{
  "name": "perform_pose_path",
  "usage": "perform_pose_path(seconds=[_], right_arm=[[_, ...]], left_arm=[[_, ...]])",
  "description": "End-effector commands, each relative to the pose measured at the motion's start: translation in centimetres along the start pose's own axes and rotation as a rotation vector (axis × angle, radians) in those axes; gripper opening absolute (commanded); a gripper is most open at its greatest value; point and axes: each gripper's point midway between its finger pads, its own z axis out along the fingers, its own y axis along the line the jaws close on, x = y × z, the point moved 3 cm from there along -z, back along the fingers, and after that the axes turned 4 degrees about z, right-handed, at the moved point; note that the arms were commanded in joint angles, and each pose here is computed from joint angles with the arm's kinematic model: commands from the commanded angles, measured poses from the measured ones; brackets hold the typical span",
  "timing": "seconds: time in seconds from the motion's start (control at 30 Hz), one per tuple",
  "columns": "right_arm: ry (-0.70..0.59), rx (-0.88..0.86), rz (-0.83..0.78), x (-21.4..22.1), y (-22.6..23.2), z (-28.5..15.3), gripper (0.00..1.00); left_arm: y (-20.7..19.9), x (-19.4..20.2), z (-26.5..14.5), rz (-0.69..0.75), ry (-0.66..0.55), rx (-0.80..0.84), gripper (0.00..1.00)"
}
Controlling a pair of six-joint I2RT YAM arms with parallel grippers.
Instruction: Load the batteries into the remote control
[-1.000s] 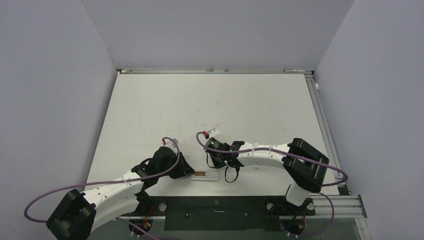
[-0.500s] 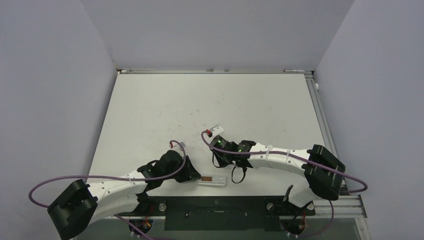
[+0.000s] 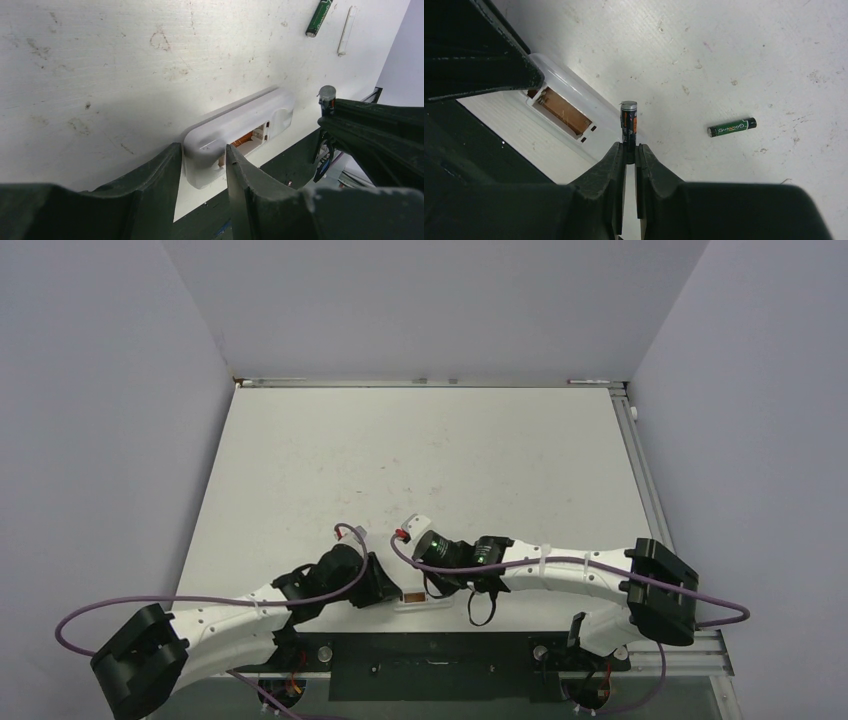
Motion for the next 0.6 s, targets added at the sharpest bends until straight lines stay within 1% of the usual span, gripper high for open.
perform_pose_path(seconds=[0.0,0.13,0.27,0.57], right_arm=[[-0.008,-0.042,-0.069,-0.2,0.6,-1.0,0.08],[-0.006,-0.055,-0.109,-0.1,0.7,-1.4,0.09],[-0.014,-0.083,-0.201,0.0,1.2,-1.9,0.08],[-0.016,-0.161,-0.397,0.4,2.2,-2.3,0.09]], left_arm=[[-0.4,-0.3,-0.2,-0.013,-0.028,0.016,0.35],[-0.7,-0.4,-0.4,-0.016,-0.031,0.028,0.36],[-0.3,-0.2,-0.6,-0.017,-0.018,0.005,0.37],[0.2,-0.5,-1.6,-0.002,-0.050,-0.028,0.43]])
